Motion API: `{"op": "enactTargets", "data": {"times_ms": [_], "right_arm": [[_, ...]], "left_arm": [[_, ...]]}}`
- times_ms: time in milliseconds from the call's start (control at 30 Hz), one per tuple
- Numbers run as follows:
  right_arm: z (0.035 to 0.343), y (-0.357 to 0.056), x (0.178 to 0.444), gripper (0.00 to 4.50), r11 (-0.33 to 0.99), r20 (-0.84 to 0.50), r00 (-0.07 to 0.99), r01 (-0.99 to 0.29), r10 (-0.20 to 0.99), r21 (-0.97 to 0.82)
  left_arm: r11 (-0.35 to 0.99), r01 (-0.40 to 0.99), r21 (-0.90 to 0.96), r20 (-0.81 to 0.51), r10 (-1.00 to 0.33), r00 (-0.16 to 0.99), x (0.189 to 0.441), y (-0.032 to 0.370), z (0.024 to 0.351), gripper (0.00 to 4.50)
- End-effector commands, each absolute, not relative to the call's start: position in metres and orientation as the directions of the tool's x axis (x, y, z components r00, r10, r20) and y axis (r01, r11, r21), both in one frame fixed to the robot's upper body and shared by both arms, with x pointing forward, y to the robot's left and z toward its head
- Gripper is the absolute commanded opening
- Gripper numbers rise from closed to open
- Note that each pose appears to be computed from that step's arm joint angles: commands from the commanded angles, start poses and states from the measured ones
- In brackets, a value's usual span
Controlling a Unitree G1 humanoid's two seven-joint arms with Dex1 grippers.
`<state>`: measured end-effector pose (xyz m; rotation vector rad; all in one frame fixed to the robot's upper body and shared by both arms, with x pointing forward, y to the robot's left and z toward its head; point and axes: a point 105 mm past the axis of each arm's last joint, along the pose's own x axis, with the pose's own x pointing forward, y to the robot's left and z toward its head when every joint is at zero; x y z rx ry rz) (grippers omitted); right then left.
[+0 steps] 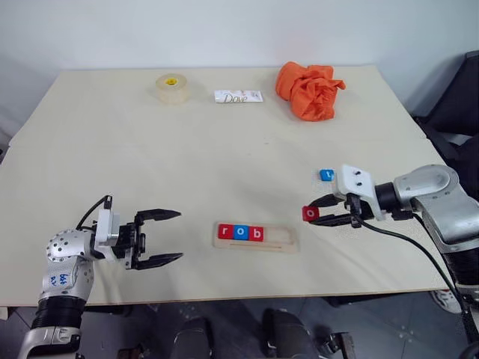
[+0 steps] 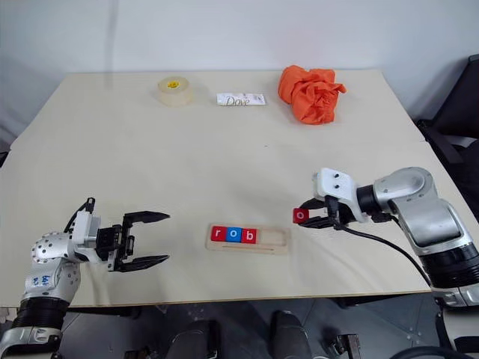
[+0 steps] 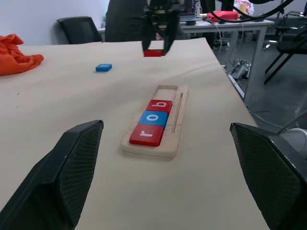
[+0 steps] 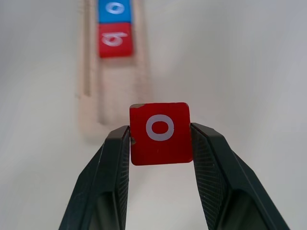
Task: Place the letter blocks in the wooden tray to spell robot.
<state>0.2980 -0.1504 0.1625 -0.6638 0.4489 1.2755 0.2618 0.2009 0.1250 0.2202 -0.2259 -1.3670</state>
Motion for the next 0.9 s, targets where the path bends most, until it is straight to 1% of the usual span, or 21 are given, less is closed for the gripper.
{"op": "enactTargets", "data": {"times_ms": [33,267,467,900], "right_arm": [[0.167,-0.131,0.296,1.46,0.125,-0.659,0.262,-0.96,0.705,-0.249],[0.162,-0.104,0.297,1.46,0.11,-0.689,0.273,-0.956,0.672,-0.272],[0.153,-0.088,0.29,1.46,0.088,-0.719,0.247,-0.964,0.65,-0.252],[0.137,-0.081,0.293,1.46,0.092,-0.751,0.241,-0.968,0.615,-0.235]], "left_arm": [[0.113,0.939,0.324,0.026,-0.994,0.11,0.258,0.196,0.129,4.5],[0.121,0.936,0.331,0.031,-0.993,0.117,0.256,0.195,0.128,4.5],[0.135,0.934,0.331,0.038,-0.991,0.13,0.253,0.195,0.126,4.5],[0.149,0.93,0.335,0.045,-0.989,0.143,0.251,0.194,0.126,4.5]]}}
